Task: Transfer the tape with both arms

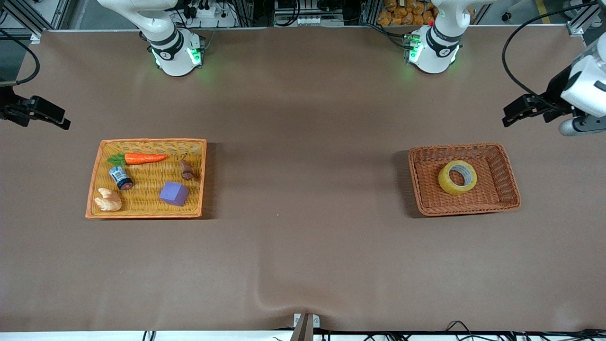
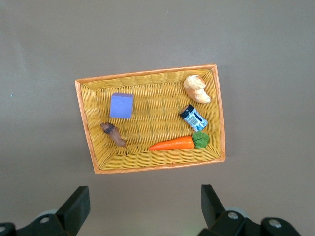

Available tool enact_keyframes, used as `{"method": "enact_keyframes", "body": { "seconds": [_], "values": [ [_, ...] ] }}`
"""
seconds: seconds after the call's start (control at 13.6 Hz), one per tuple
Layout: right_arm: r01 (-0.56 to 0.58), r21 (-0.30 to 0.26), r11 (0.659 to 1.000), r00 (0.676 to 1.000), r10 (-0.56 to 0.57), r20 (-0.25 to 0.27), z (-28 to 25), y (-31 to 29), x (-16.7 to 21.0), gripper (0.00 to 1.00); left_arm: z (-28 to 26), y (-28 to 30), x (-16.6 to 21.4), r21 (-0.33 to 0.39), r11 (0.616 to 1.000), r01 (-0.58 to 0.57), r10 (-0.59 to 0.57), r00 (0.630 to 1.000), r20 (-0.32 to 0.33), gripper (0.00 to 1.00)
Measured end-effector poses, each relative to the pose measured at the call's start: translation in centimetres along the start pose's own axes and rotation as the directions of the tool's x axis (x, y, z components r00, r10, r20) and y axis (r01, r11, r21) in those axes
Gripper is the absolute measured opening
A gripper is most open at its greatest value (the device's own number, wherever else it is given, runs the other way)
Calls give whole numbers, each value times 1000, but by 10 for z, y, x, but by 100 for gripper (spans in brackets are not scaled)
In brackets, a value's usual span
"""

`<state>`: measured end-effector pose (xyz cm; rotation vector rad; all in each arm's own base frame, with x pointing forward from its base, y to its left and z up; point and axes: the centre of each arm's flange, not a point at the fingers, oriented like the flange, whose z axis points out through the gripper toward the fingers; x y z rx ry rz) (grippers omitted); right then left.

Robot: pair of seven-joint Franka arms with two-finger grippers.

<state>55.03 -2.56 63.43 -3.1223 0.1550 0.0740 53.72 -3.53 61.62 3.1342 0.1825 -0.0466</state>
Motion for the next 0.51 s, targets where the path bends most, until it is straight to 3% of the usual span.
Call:
{"method": "enact_keyframes", "body": {
  "seconds": [0.51],
  "values": [
    [0, 0, 1000, 1000, 0, 0, 0, 0, 0, 100, -16, 6, -5, 0, 1000, -13, 13, 1000, -4, 100]
  ]
}}
